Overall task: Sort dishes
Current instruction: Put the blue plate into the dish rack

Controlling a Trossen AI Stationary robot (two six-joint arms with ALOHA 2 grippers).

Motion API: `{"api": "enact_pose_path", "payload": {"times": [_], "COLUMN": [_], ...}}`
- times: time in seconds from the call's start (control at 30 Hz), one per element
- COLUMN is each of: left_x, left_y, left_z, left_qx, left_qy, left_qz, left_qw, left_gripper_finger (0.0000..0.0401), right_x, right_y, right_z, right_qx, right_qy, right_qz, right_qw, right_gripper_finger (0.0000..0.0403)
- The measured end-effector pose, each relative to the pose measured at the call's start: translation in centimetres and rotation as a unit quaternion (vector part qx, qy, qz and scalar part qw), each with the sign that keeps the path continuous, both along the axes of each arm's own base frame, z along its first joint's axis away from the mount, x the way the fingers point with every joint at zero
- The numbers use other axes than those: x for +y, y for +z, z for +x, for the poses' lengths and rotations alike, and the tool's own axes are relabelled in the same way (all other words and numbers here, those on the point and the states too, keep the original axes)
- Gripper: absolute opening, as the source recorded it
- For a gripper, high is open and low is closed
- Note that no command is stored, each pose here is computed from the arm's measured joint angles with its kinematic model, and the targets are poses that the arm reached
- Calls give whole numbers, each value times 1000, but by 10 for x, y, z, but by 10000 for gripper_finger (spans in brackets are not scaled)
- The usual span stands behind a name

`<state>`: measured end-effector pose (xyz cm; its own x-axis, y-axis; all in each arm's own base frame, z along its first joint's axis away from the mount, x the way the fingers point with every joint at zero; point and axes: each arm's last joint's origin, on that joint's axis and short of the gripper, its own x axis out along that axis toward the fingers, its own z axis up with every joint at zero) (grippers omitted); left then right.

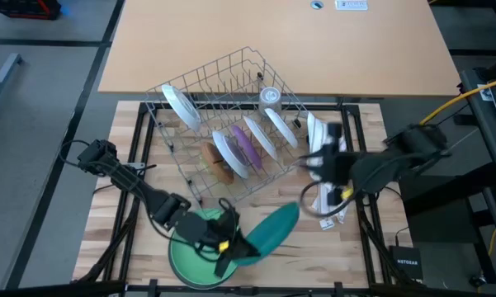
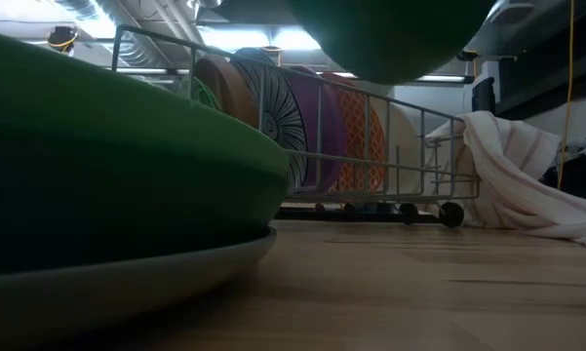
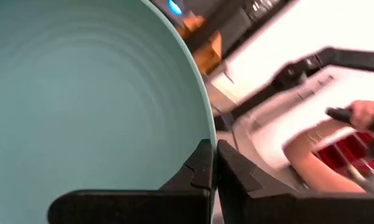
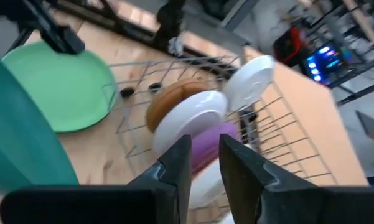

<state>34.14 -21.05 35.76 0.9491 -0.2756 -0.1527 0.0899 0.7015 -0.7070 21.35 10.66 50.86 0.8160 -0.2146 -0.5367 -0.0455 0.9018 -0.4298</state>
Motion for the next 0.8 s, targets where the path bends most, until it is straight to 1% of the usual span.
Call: {"api": "enact_pose_path", "payload": {"times": [0.2,0.37,0.47,0.6,0.7,0.8], "left_x": [41,81,108,146,174,199], "left_y": [23,50,68,85,95,104], "left_z": [4,0,-5,-13,-18,-25], "left_qx": [-38,-88,-130,-155,-170,-182], "left_qy": [62,110,145,198,239,278], "left_qz": [32,63,94,144,166,173], "left_qw": [997,988,976,957,942,927], "left_gripper_finger": [0,0,0,0,0,0], "right_x": [-24,-41,-46,-48,-49,-48], "right_y": [21,31,34,35,35,34], "right_z": [-36,-61,-69,-72,-72,-71], "right_qx": [-58,-89,-98,-95,-91,-91], "right_qy": [-35,-61,-71,-71,-68,-74], "right_qz": [-14,-16,-23,-47,-63,-69], "right_qw": [998,994,992,992,992,991], "right_gripper_finger": [85,85,85,85,85,85]}}
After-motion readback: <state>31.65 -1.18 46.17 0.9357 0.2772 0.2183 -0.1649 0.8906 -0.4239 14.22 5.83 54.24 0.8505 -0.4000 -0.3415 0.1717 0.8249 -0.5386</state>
